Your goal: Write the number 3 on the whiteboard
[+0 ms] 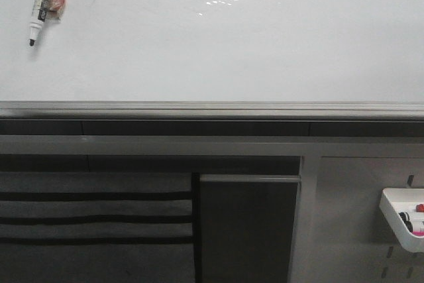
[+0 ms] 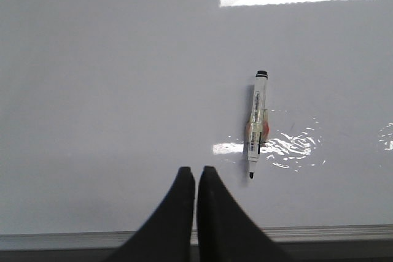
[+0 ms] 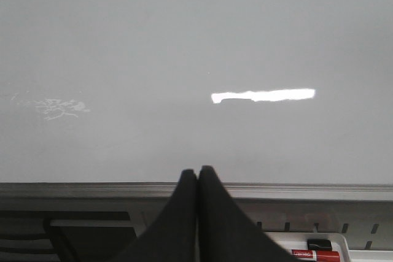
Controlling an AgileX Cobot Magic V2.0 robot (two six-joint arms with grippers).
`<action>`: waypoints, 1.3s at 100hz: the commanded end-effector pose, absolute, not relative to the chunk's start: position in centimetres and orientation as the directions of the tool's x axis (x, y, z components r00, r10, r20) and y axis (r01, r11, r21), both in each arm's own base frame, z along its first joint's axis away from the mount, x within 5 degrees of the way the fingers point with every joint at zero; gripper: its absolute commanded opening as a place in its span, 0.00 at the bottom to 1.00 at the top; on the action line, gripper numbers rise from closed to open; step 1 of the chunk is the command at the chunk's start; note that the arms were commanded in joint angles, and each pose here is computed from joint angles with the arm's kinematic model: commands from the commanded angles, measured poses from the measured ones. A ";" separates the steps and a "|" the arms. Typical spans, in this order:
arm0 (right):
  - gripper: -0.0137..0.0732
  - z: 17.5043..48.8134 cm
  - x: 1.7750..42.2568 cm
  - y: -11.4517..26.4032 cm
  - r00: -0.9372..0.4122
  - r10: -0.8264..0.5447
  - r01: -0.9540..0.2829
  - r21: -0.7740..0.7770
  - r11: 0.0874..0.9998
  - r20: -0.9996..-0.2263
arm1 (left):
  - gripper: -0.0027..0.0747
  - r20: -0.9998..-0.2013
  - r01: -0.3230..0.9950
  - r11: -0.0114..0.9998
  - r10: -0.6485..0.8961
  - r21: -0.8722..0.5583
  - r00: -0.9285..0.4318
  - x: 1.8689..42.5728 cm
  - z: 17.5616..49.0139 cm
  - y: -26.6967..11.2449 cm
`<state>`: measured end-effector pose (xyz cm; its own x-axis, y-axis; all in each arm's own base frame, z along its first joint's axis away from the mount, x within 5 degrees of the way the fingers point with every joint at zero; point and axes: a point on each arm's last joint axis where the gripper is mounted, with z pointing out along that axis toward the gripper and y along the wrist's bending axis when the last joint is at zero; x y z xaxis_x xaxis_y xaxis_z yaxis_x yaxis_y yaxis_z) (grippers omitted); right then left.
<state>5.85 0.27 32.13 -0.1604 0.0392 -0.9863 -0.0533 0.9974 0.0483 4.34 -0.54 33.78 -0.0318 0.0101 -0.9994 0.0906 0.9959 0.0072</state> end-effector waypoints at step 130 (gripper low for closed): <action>0.92 34.2 6.0 0.4 -0.080 0.048 -0.066 0.053 0.996 -0.996 | 0.86 -0.998 0.121 0.993 0.017 0.008 -0.068 6.2 33.8 -0.9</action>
